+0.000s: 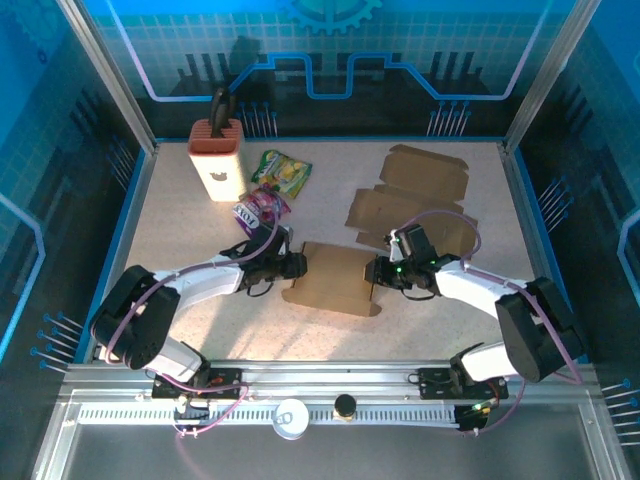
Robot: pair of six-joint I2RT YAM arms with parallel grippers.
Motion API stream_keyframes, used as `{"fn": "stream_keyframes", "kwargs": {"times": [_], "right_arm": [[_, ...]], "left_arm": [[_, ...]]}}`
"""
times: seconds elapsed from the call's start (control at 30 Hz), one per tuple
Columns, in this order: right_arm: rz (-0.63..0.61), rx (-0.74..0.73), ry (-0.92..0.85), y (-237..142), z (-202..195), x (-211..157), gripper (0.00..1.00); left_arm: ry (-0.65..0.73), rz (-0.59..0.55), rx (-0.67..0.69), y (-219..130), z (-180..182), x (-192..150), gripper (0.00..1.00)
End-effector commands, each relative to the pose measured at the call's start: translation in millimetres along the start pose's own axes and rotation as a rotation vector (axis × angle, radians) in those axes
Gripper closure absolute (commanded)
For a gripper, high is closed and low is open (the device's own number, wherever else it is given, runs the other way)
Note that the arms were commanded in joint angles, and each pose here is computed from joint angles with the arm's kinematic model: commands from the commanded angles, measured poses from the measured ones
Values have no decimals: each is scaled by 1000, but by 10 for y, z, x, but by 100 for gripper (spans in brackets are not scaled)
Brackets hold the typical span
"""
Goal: Fold the paper box
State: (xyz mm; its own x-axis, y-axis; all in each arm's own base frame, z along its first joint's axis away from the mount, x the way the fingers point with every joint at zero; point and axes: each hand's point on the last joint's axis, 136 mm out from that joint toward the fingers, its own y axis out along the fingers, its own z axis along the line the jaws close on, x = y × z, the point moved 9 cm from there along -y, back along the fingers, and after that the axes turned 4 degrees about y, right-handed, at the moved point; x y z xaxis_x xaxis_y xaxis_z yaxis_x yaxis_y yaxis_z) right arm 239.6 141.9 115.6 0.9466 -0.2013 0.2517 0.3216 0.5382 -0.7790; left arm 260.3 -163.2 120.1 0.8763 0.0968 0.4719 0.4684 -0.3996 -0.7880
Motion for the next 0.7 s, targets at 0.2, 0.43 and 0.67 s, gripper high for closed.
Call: {"fn": "stream_keyframes", "kwargs": {"times": [0.2, 0.43, 0.67], "right_arm": [[91, 58, -35, 161, 152, 74, 67], [120, 40, -47, 268, 190, 154, 73], [131, 15, -50, 350, 178, 144, 76]], "left_arm": [[-84, -13, -54, -166, 118, -262, 61], [-109, 0, -38, -199, 211, -410, 63], [-132, 0, -45, -193, 269, -512, 66]]}}
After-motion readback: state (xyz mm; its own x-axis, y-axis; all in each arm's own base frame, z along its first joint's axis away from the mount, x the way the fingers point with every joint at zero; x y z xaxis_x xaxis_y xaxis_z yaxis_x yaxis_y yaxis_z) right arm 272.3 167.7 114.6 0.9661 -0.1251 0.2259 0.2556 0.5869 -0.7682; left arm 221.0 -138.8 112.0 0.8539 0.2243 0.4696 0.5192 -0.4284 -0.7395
